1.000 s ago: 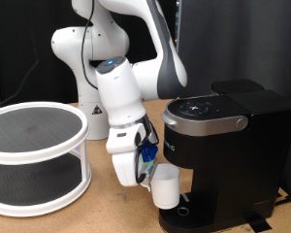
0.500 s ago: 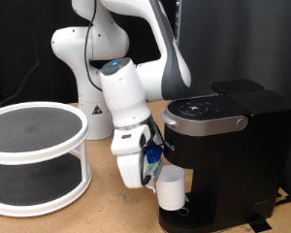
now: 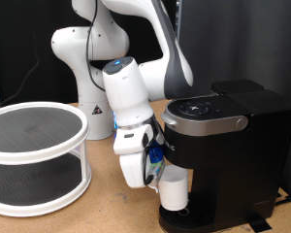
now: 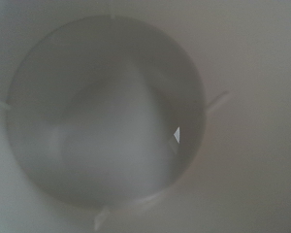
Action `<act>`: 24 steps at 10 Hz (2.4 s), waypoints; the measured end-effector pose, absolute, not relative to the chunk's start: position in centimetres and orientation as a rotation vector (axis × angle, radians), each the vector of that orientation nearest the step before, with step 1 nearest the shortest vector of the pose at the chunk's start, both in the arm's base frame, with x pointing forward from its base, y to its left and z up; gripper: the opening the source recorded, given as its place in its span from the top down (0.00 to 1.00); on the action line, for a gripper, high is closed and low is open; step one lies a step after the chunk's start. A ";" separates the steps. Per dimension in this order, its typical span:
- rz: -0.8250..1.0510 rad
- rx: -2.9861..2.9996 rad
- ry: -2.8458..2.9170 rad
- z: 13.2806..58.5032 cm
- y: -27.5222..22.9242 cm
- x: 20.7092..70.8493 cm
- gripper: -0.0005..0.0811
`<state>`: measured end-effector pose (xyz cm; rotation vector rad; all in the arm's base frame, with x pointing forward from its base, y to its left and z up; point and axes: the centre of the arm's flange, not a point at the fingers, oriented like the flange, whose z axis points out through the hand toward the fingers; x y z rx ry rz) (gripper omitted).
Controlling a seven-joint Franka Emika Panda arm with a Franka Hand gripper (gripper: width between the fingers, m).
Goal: Make a cup of coffee with the keurig machine
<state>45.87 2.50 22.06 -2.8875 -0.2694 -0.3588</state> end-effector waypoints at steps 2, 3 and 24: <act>-0.355 -2.891 -0.267 22.1 2.6 46.0 0.91; -0.352 -2.893 -0.264 22.1 2.7 46.0 0.91; -0.276 -2.739 -0.434 27.0 -2.0 43.3 0.01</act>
